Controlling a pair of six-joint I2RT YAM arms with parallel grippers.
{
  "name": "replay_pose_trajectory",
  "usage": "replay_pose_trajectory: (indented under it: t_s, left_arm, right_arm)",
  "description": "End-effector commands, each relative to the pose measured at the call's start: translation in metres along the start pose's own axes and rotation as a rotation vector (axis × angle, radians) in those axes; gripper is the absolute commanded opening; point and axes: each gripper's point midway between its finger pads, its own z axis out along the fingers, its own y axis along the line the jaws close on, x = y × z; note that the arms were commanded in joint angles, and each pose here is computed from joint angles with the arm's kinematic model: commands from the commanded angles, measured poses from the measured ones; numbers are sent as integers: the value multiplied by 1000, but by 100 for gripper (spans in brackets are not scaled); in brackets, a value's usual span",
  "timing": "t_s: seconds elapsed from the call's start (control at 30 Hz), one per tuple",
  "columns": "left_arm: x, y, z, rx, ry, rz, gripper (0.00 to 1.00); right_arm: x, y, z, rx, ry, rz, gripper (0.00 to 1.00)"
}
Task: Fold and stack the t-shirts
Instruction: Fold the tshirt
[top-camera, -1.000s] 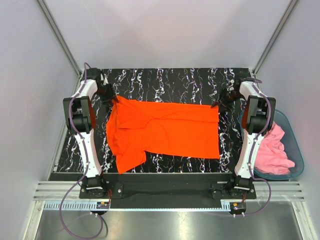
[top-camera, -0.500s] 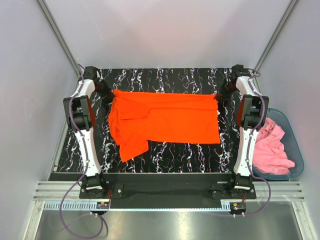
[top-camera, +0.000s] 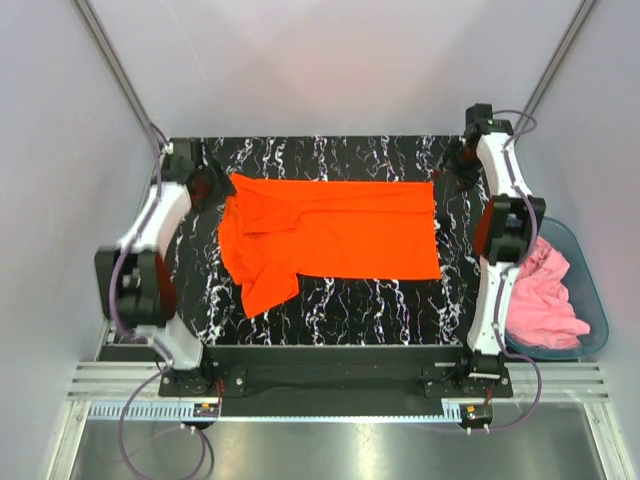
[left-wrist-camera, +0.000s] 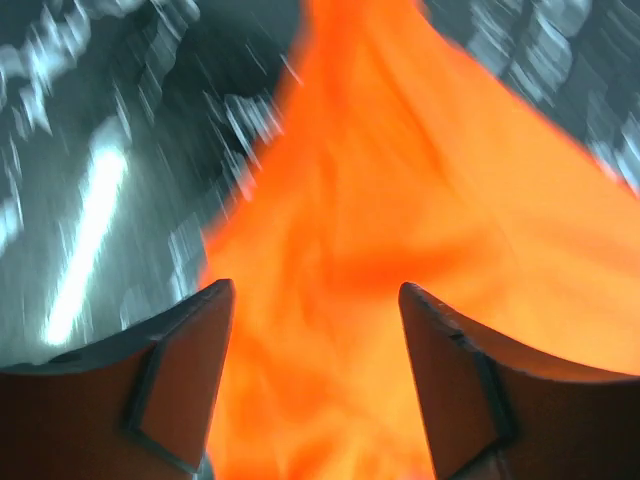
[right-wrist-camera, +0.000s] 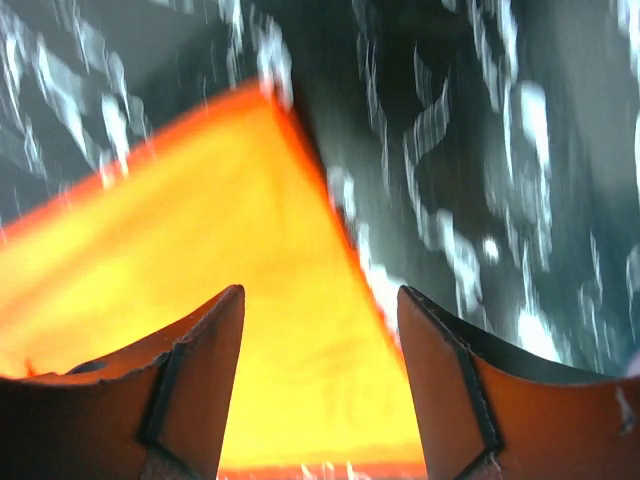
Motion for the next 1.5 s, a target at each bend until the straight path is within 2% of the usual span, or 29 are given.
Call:
replay_pose_trajectory:
  t_s: [0.0, 0.03, 0.07, 0.1, 0.13, 0.17, 0.2, 0.23, 0.27, 0.33, 0.37, 0.47, 0.6, 0.7, 0.87, 0.97, 1.0, 1.07, 1.13, 1.33, 1.47]
  left_arm:
    - [40, -9, -61, 55, -33, 54, 69]
    - [81, 5, -59, 39, 38, 54, 68]
    - [87, 7, -81, 65, 7, 44, 66]
    - [106, 8, -88, 102, 47, 25, 64]
    - [136, 20, -87, 91, 105, -13, 64]
    - [146, 21, -102, 124, 103, -30, 64]
    - [159, 22, -107, 141, 131, -42, 64]
    - [183, 28, -107, 124, 173, -53, 64]
    - [194, 33, -115, 113, 180, -61, 64]
    - [223, 42, -113, 88, 219, -84, 64]
    - [231, 45, -115, 92, 226, -98, 64]
    - [259, 56, -109, 55, 288, -145, 63]
    - [274, 70, -98, -16, 318, -122, 63]
    - [276, 67, -89, -11, 329, -114, 62]
    - [287, 63, -71, -4, 370, -114, 55]
    - [288, 67, -68, -24, 375, -93, 36]
    - [286, 66, -68, -20, 366, -87, 25]
    - [282, 64, -70, 1, 347, -77, 10]
    - [274, 56, -76, 41, 319, -64, 0]
    - [259, 40, -106, 142, 282, -49, 0]
    - [250, 33, -123, 187, 254, -41, 0]
  right_arm:
    - [38, 20, -81, -41, -14, -55, 70]
    - [50, 44, -108, -128, -45, -104, 70]
    - [77, 39, -101, -127, 19, -117, 70]
    - [91, 43, -107, -157, 37, -125, 70]
    - [100, 56, -131, -251, 16, -139, 70]
    - [133, 51, -123, -253, 85, -151, 70]
    - [143, 54, -147, -305, 50, -169, 70]
    - [157, 59, -151, -347, 59, -184, 70]
    - [181, 49, -144, -337, 110, -183, 70]
    - [203, 47, -159, -382, 112, -203, 70]
    - [223, 35, -150, -360, 162, -188, 69]
    - [251, 18, -150, -361, 194, -175, 70]
    - [269, 3, -151, -356, 201, -162, 70]
    - [275, -2, -152, -354, 198, -159, 70]
    - [275, -16, -145, -267, 176, -84, 69]
    - [271, -30, -133, -169, 150, -8, 69]
    - [272, -33, -126, -141, 163, 15, 69]
    - [272, -38, -114, -93, 170, 65, 68]
    - [265, -48, -100, -35, 160, 138, 61]
    - [243, -59, -64, -32, 119, 239, 52]
    - [240, -74, -55, 9, 107, 288, 50]
